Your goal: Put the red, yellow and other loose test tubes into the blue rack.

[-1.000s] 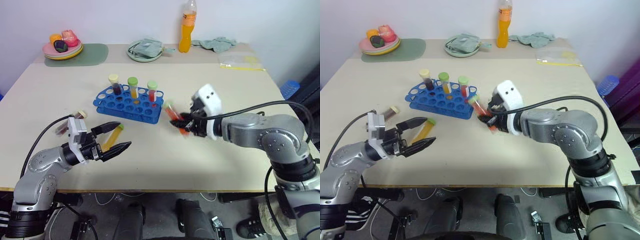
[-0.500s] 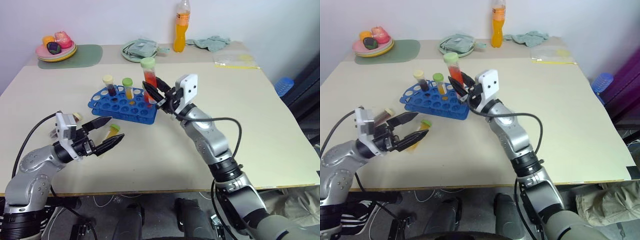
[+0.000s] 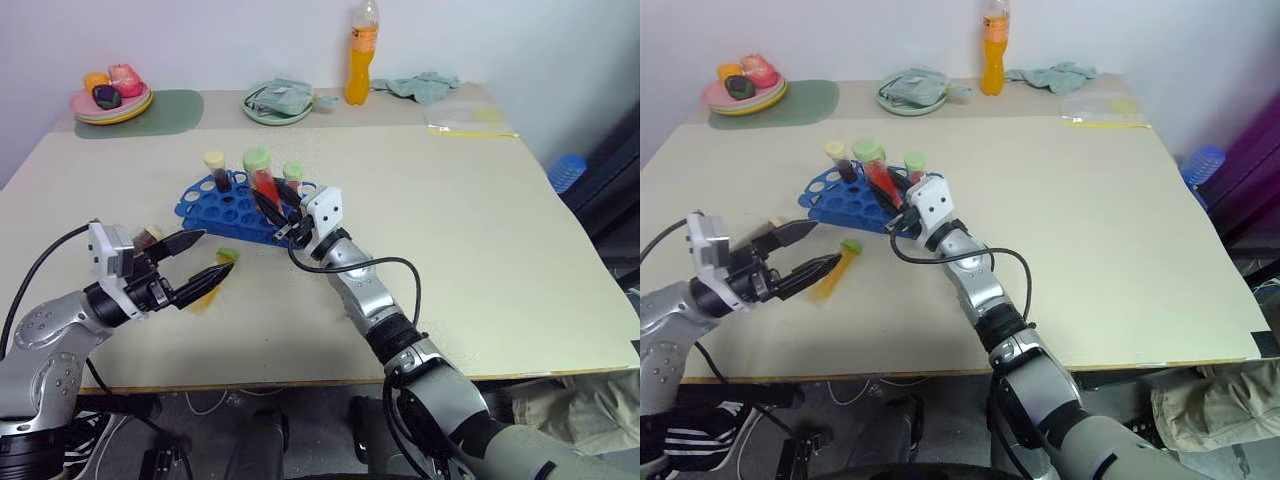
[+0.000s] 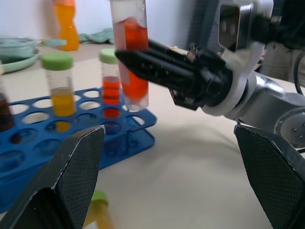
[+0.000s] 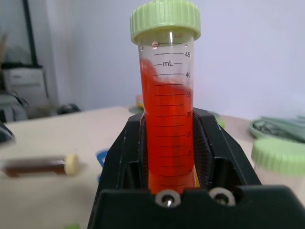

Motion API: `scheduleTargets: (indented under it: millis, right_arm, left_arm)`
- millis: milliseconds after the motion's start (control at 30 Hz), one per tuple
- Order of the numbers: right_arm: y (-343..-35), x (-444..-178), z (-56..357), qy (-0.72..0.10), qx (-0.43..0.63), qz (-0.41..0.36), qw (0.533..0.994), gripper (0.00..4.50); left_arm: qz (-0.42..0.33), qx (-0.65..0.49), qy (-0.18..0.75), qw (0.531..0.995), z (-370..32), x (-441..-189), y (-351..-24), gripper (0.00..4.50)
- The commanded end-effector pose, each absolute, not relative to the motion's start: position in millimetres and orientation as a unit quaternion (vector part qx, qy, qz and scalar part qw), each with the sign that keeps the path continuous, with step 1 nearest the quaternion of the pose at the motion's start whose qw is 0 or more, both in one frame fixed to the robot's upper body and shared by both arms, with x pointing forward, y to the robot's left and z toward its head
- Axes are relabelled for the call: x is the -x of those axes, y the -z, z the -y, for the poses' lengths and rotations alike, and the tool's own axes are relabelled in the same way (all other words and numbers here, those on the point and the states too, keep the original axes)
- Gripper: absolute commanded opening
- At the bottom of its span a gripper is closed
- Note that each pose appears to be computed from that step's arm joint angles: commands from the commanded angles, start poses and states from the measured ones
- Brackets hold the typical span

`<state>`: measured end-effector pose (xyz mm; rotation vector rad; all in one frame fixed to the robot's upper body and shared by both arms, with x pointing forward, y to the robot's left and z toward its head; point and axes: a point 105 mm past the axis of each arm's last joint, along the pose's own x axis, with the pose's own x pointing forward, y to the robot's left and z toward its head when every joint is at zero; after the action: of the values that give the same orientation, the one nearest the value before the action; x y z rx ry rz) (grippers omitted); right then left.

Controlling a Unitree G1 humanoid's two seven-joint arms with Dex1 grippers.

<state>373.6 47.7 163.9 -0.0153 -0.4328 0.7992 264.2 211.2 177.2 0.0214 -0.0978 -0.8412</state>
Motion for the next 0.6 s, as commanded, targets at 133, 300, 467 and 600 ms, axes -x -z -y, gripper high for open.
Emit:
scheduleTargets:
  millis: [133, 300, 467, 600]
  right_arm:
    - [-174, -377, -58, -0.367, -0.003, 0.235, 0.9, 0.79]
    - [-168, -380, -56, -0.357, -0.02, 0.225, 0.906, 0.79]
    - [-165, -374, -63, -0.369, -0.023, 0.225, 0.901, 0.79]
    - [-168, -369, -72, -0.379, -0.02, 0.233, 0.895, 0.79]
  left_arm:
    - [0.064, -0.038, 0.403, 0.912, -210, -257, -193, 4.5]
    - [0.062, -0.039, 0.4, 0.913, -211, -256, -194, 4.5]
    - [0.06, -0.04, 0.4, 0.914, -214, -256, -194, 4.5]
    - [0.061, -0.041, 0.402, 0.913, -213, -257, -195, 4.5]
